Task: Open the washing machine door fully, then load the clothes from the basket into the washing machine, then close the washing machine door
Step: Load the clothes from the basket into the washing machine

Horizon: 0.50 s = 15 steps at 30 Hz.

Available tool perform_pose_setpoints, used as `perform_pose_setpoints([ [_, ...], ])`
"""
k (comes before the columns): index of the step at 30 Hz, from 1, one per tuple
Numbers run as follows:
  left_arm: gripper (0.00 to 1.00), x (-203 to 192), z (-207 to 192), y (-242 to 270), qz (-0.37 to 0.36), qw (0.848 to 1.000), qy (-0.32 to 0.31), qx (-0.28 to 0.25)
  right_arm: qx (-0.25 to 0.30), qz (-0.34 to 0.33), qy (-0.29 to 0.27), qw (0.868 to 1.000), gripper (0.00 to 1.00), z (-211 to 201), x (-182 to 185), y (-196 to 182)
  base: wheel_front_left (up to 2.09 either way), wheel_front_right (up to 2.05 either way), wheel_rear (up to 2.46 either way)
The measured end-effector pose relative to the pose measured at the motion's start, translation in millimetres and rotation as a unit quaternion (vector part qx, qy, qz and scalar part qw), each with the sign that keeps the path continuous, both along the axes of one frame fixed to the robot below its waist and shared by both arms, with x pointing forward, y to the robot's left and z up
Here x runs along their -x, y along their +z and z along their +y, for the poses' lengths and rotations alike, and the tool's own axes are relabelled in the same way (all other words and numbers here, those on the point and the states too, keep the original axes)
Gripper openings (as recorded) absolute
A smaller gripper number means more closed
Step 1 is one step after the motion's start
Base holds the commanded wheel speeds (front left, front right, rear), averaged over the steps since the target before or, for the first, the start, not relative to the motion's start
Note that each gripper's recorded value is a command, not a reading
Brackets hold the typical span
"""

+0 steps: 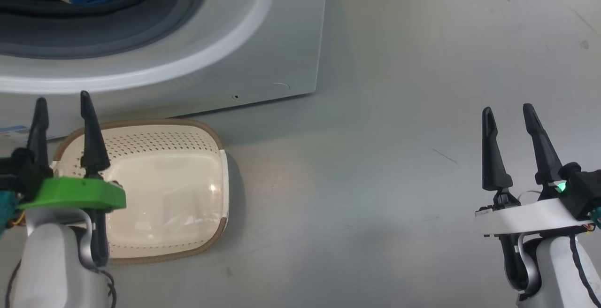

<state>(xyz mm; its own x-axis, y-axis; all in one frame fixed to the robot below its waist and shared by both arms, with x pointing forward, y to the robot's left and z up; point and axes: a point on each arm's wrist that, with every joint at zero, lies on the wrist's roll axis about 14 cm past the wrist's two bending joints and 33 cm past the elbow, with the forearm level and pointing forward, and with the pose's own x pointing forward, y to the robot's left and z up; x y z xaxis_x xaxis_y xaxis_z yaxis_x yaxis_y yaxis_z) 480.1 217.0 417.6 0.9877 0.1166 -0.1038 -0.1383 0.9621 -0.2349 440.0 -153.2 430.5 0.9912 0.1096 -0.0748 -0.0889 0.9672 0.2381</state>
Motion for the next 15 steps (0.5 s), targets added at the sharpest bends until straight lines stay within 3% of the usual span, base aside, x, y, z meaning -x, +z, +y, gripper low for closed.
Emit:
perform_pose_setpoints([
  [15,1.00,83.4,-0.8,35.1,-0.013,0.999,-0.012,-0.035,-0.009,-0.027,0.049,0.998,1.00,33.2,34.3,32.5,0.00,0.00,0.00],
])
